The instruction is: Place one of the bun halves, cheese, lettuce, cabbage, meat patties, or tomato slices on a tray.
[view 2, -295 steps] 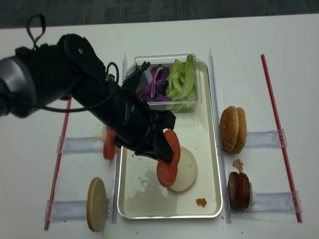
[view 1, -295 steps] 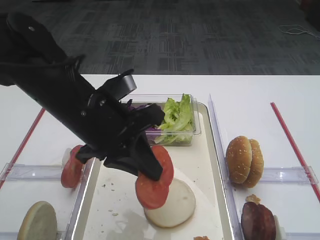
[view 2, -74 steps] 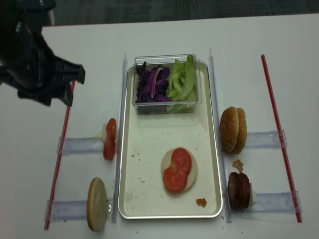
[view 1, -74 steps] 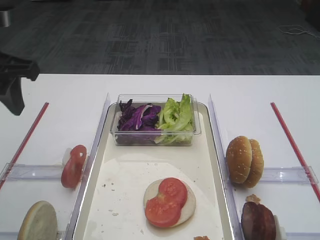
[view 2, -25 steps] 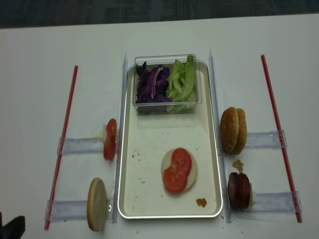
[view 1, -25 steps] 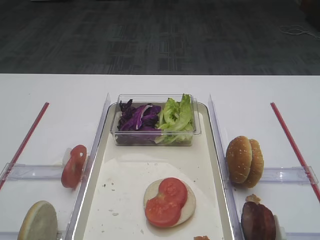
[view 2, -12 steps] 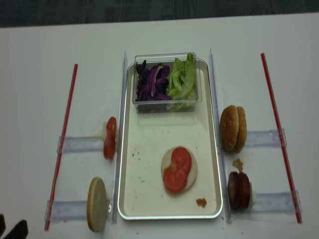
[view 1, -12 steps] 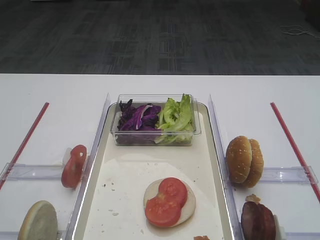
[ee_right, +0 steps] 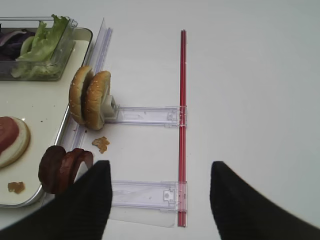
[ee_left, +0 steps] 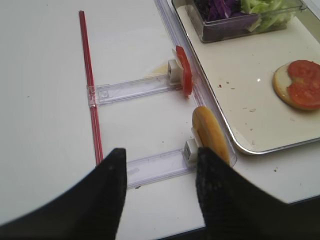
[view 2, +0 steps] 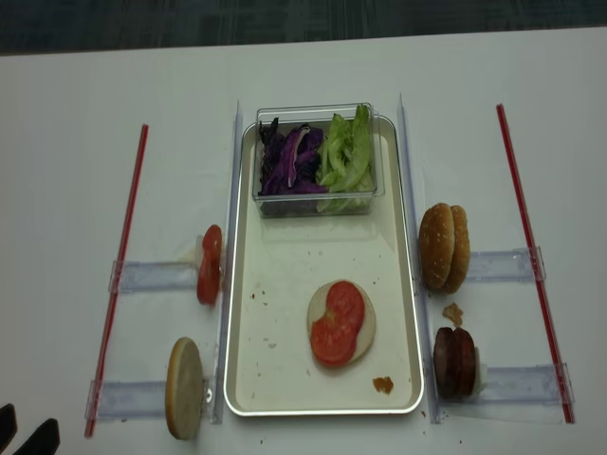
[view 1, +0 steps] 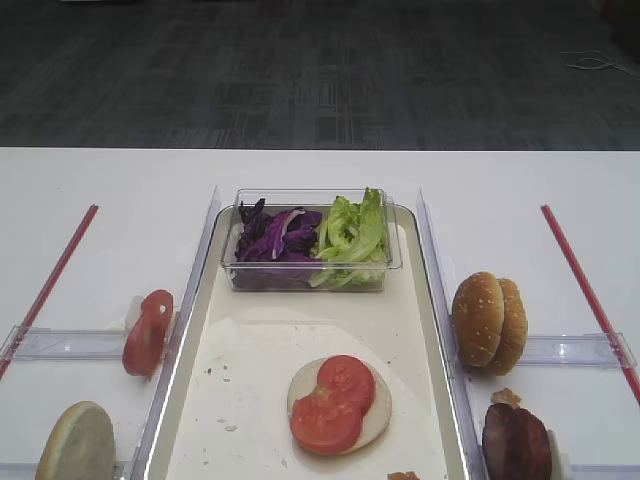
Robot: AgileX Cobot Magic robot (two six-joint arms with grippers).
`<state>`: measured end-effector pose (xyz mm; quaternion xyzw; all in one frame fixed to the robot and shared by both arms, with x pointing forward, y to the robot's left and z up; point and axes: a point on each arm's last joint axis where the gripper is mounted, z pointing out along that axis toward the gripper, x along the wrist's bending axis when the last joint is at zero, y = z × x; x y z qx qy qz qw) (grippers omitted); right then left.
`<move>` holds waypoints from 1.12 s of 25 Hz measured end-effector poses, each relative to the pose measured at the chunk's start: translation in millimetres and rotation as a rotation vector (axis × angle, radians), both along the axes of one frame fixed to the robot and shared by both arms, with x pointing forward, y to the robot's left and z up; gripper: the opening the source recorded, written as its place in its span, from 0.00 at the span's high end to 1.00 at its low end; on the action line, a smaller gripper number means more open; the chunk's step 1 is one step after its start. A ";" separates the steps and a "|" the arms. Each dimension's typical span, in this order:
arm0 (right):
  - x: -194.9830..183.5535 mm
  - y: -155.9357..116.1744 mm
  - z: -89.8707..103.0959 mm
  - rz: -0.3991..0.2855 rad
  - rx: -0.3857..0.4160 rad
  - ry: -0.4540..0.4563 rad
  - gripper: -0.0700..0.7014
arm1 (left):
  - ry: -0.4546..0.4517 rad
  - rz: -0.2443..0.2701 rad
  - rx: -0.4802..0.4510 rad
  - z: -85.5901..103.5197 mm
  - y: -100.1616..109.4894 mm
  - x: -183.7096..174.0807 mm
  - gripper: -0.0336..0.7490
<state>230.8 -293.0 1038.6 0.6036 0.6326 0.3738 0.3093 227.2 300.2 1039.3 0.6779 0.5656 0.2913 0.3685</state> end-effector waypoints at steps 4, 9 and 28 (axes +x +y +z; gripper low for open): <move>0.1 0.0 0.1 0.000 0.000 -0.001 0.33 | 0.000 0.000 0.000 0.0 0.0 0.0 0.57; 0.1 0.0 0.1 0.000 0.000 -0.001 0.33 | 0.000 0.000 0.000 0.0 0.0 0.0 0.57; 0.1 0.0 0.1 0.000 0.000 -0.001 0.33 | 0.003 0.011 0.009 -1.2 0.7 0.6 0.57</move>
